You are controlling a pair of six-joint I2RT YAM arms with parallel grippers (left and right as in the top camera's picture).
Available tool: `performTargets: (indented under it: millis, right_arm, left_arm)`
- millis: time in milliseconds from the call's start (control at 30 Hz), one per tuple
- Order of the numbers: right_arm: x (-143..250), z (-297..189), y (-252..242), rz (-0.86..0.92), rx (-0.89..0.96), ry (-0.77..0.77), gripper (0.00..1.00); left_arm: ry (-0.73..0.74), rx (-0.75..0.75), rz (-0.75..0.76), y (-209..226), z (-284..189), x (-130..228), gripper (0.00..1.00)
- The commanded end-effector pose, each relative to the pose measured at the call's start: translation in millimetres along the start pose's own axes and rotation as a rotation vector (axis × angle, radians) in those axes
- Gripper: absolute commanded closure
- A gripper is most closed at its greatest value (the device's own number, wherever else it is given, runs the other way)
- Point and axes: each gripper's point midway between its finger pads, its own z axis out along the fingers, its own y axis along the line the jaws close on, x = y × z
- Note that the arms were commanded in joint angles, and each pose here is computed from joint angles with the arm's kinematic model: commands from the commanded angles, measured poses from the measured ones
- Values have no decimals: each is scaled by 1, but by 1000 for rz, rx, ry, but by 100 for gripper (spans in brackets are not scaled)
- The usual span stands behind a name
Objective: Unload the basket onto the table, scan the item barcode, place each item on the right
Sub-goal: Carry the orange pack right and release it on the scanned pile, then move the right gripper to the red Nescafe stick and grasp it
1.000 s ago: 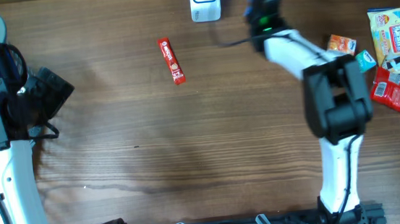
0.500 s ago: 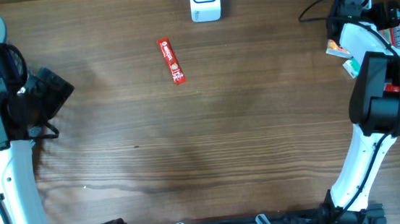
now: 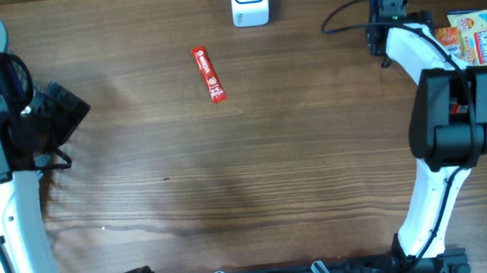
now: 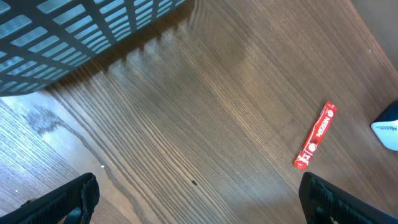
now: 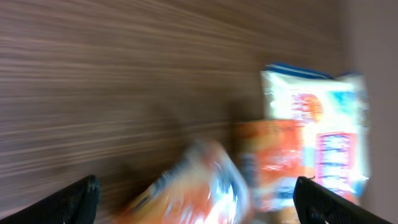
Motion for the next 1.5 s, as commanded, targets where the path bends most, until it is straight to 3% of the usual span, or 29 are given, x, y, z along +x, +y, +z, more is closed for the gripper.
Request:
performTargets:
  millis: [0, 100, 200, 300, 500, 700, 1000, 1200, 1467]
  right_arm:
    - [-79, -87, 13, 199, -431, -244, 0]
    - [-100, -163, 48, 199, -858, -361, 0]
    - [-108, -216, 69, 250, -1151, -383, 0]
    - [-105, -229, 85, 275, -1202, -338, 0]
    - [-83, -269, 154, 145, -1289, -292, 0]
    - [-58, -286, 232, 22, -1162, -303, 9]
    - [-8, -281, 338, -142, -930, -310, 2]
    - [9, -276, 365, -183, -846, -331, 2]
    - [21, -254, 380, -199, -835, -304, 12]
  left_arm:
    - [-19, -9, -20, 3, -3, -4, 0]
    - [-19, -9, -20, 3, -3, -4, 0]
    - [-19, -9, -20, 3, -3, -4, 0]
    - [-19, -9, -20, 3, -3, -4, 0]
    - [-19, -9, -20, 3, -3, -4, 0]
    - [-19, -9, -20, 3, -3, -4, 0]
    - [-19, -9, -20, 3, -3, -4, 0]
    - [-19, -9, -20, 3, -3, -4, 0]
    - [-19, -9, -20, 3, -3, -4, 0]
